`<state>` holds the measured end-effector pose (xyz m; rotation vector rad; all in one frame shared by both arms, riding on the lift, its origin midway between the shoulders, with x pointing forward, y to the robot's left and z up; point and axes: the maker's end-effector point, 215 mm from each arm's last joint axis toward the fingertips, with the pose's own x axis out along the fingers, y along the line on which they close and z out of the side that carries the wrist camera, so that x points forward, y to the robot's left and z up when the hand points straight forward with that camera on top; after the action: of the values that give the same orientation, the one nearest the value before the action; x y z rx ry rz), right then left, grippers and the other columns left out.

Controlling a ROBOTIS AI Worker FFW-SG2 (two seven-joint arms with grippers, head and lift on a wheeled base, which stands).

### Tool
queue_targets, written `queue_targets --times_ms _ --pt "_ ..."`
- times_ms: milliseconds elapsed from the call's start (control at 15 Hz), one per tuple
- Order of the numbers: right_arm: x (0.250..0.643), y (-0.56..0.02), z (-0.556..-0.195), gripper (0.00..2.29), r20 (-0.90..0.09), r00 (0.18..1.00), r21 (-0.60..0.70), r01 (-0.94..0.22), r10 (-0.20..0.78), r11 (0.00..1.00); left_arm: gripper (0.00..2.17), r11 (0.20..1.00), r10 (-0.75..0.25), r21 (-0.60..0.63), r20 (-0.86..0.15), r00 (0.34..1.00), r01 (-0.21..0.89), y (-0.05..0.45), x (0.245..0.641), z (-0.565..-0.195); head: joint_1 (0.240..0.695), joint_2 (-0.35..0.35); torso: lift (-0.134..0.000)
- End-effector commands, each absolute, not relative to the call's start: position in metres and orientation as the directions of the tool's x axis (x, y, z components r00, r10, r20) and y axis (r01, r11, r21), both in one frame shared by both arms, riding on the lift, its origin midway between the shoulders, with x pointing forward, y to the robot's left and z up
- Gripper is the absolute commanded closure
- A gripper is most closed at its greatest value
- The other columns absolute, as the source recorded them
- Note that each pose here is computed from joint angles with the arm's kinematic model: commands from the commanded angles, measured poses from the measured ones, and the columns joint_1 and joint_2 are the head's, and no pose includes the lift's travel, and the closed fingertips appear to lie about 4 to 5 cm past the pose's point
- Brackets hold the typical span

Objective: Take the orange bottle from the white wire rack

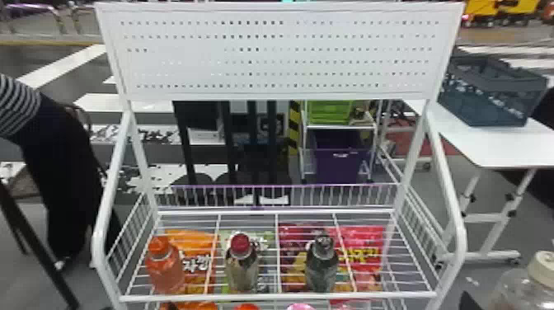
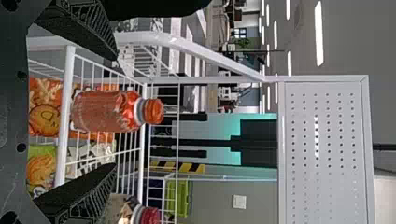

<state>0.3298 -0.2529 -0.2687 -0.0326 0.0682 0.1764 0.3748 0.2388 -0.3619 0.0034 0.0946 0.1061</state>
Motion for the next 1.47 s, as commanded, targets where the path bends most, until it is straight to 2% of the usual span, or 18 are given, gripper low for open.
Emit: queue_targets --times_ms 0,200,533,800,1400 --pt "0.330 -0.254 -0.271 1.10 -0.075 0.982 -0.025 -0.174 0.172 0.984 0.08 0.997 0.076 0.006 -0.111 0.991 -0.075 0.218 0.377 -0.397 0.499 0.000 0.000" --pt "0.330 -0.254 -0.272 1.10 -0.075 0.982 -0.025 -0.174 0.172 0.984 0.08 0.998 0.070 0.002 -0.088 0.994 -0.070 0.214 0.389 -0.414 0.499 0.000 0.000" --pt "0.328 -0.257 -0.272 1.10 -0.077 0.983 -0.031 -0.171 0.168 0.985 0.09 0.995 0.096 0.013 -0.038 0.995 -0.095 0.229 0.429 -0.410 0.499 0.000 0.000" --pt "0.325 -0.259 -0.270 1.10 -0.079 0.983 -0.039 -0.169 0.165 0.985 0.08 0.995 0.095 0.021 -0.064 0.993 -0.093 0.236 0.457 -0.415 0.499 0.000 0.000" --pt "0.324 -0.260 -0.266 1.10 -0.076 0.983 -0.045 -0.168 0.165 0.985 0.08 0.992 0.112 0.058 -0.072 0.991 -0.108 0.250 0.487 -0.421 0.499 0.000 0.000"
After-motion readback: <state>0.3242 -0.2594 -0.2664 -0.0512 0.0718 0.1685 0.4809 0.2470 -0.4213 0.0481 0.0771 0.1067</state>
